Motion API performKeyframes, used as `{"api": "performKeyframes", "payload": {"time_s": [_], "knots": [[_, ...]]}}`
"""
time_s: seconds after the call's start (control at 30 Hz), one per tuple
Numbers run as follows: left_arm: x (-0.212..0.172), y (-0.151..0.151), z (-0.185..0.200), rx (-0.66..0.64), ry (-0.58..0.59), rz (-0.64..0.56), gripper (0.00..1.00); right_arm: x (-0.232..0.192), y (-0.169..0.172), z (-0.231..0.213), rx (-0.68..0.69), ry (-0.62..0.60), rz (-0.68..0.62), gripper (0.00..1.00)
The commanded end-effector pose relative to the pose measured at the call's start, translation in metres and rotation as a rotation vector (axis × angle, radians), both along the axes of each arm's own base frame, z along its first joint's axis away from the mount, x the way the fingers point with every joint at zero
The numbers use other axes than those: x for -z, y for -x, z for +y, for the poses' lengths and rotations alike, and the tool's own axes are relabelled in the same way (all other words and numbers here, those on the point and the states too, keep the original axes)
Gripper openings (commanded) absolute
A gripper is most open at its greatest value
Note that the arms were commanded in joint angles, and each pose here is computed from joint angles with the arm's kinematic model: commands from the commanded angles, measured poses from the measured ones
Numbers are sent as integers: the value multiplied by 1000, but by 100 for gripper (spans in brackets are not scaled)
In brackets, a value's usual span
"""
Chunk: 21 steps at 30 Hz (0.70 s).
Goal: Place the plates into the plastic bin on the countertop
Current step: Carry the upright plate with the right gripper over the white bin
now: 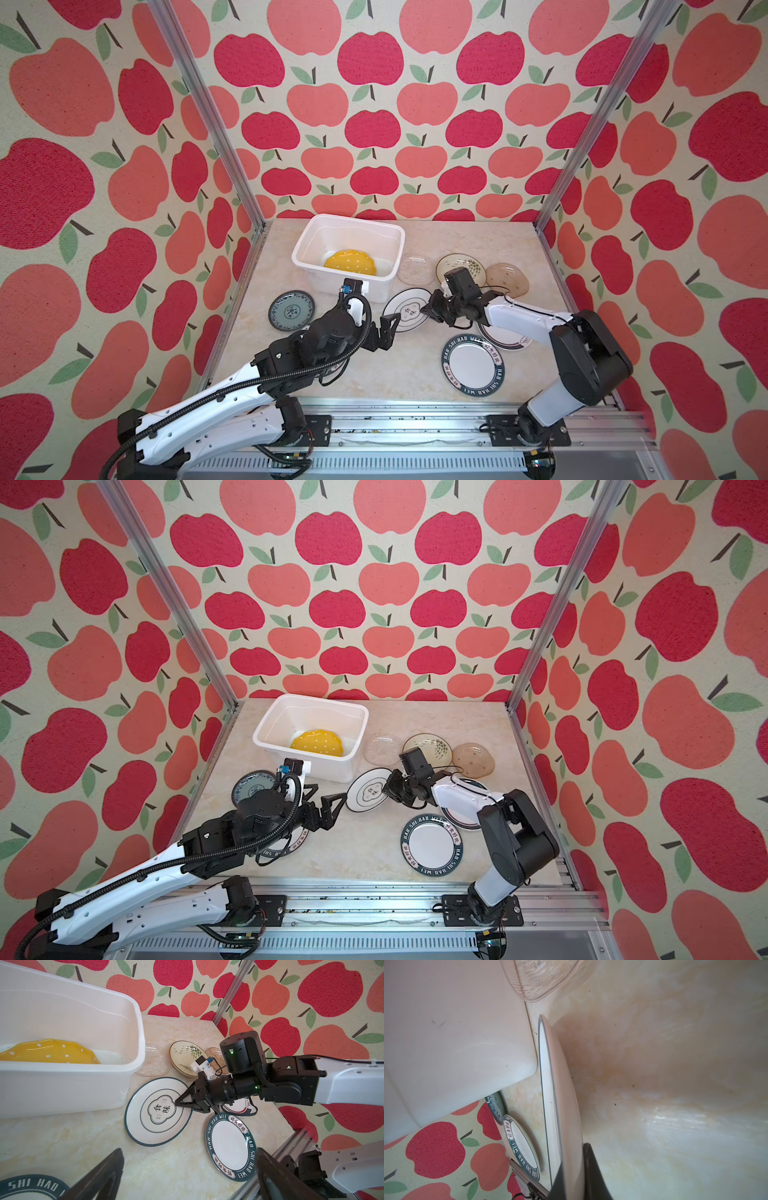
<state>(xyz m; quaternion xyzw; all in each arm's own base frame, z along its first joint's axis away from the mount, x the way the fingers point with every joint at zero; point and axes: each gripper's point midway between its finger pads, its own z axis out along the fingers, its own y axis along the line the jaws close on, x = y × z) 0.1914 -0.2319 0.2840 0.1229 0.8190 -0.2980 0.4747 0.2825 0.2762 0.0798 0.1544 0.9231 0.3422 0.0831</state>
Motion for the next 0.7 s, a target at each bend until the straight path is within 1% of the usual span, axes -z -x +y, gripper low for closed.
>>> {"api": "performKeyframes", "payload": {"time_s": [0.0, 0.13, 0.2, 0.3, 0.43, 0.53, 0.6, 0.67], "knots": [[-21, -1, 16, -45, -12, -47, 99, -35, 7, -18, -31, 93, -62, 0], [-28, -4, 44, -121, -58, -102, 99, -89, 10, -42, -52, 185, -176, 0], [-27, -5, 63, -178, -96, -130, 99, -125, 8, -52, -52, 200, -251, 0], [-21, -6, 84, -224, -173, -166, 99, -169, 0, -57, -53, 190, -315, 0], [-9, -7, 110, -283, -269, -159, 99, -218, -19, -38, -68, 122, -375, 0], [-2, -10, 126, -333, -262, -112, 99, -245, -39, -11, -81, 46, -405, 0], [3, -14, 131, -343, -219, -56, 99, -257, -53, 8, -98, 19, -423, 0], [9, -19, 135, -361, -152, 13, 99, -261, -66, 25, -118, 14, -432, 0]]}}
